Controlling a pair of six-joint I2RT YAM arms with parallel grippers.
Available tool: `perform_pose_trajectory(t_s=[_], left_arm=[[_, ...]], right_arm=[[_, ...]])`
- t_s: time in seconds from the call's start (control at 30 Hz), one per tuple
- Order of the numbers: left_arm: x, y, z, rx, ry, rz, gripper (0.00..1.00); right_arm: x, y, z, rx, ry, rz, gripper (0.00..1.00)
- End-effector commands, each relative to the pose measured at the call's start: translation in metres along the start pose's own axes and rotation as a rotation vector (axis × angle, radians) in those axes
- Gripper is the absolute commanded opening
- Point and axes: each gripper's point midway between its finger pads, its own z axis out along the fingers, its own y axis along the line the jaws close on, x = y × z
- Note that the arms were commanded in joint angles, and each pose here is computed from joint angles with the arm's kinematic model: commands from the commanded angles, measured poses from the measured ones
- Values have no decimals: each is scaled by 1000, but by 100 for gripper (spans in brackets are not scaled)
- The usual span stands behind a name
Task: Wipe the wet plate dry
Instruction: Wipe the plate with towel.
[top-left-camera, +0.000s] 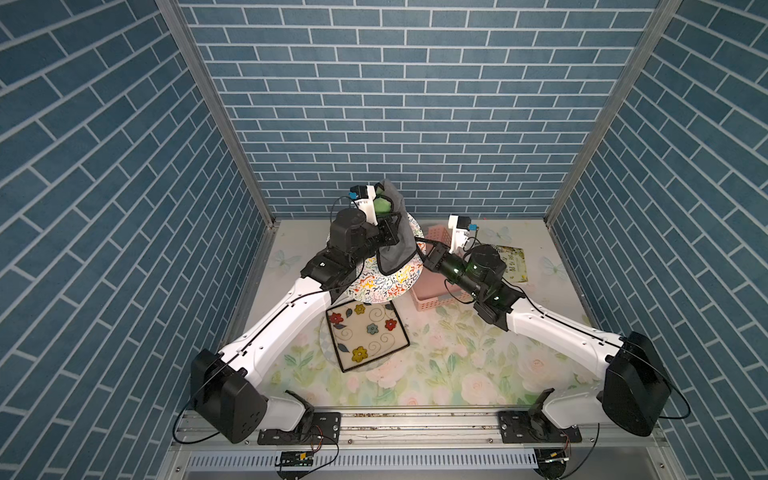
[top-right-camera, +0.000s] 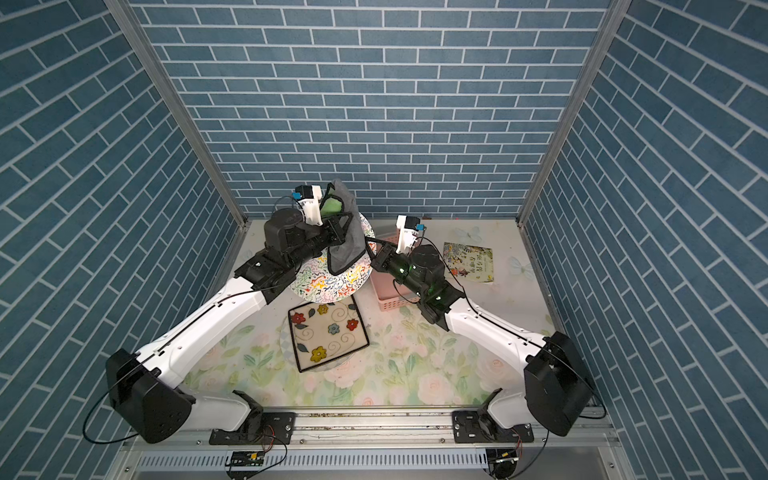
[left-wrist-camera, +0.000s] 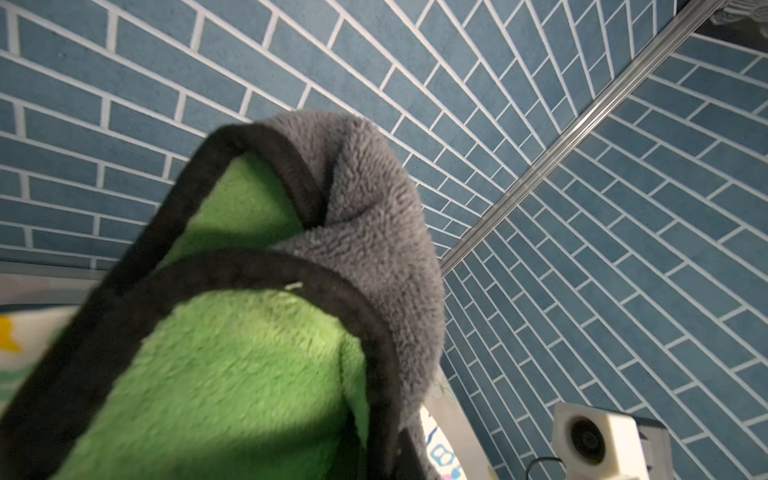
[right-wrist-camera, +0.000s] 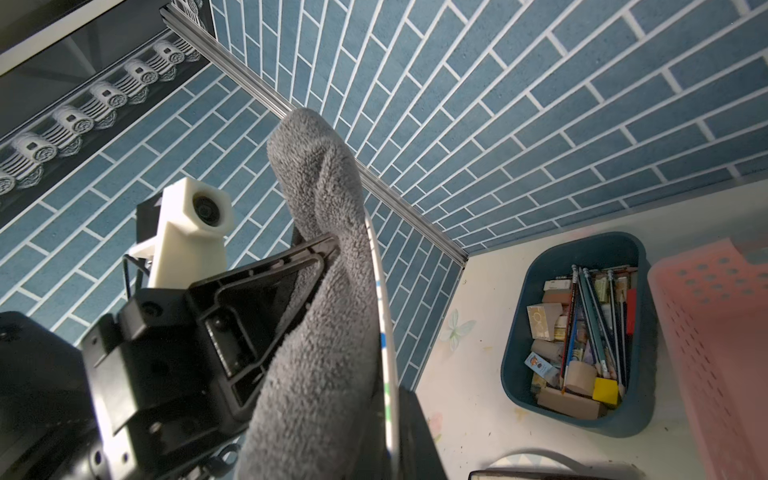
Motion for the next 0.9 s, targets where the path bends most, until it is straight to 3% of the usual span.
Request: perform_pose_trajectory(t_s=[0.0,0.1,0.2,0.37,0.47,0.6,0.67,0.73,0.87], left_arm=[[-7,81,-22,-242,-16,-56,0],[-4,88,-28,-250,5,-10,0],[42,61,-7,-85,157,7,0],[86,9,13,34,247,100,0],[64,22,9,-43,191,110,0],[21,84,-16,-206,89,7,0],[22,96,-22,-246,100,37,0],[42,90,-19,-215,172,82,0],[110,41,-4,-63,361,195,0]], right_arm=[[-86,119,-58,-369,-236,-77,0],[-97,108,-73,-346,-276,-66,0],[-88,112,-67,-387,-250,-42,0],[-78,125,-53,-458,-218,-22,0],[-93,126,-63,-450,-258,-37,0],[-116,106,-86,-372,-331,-39,0],[-121,99,-96,-343,-352,-44,0],[-121,96,-98,-325,-351,-50,0],[-112,98,-88,-362,-316,-31,0]])
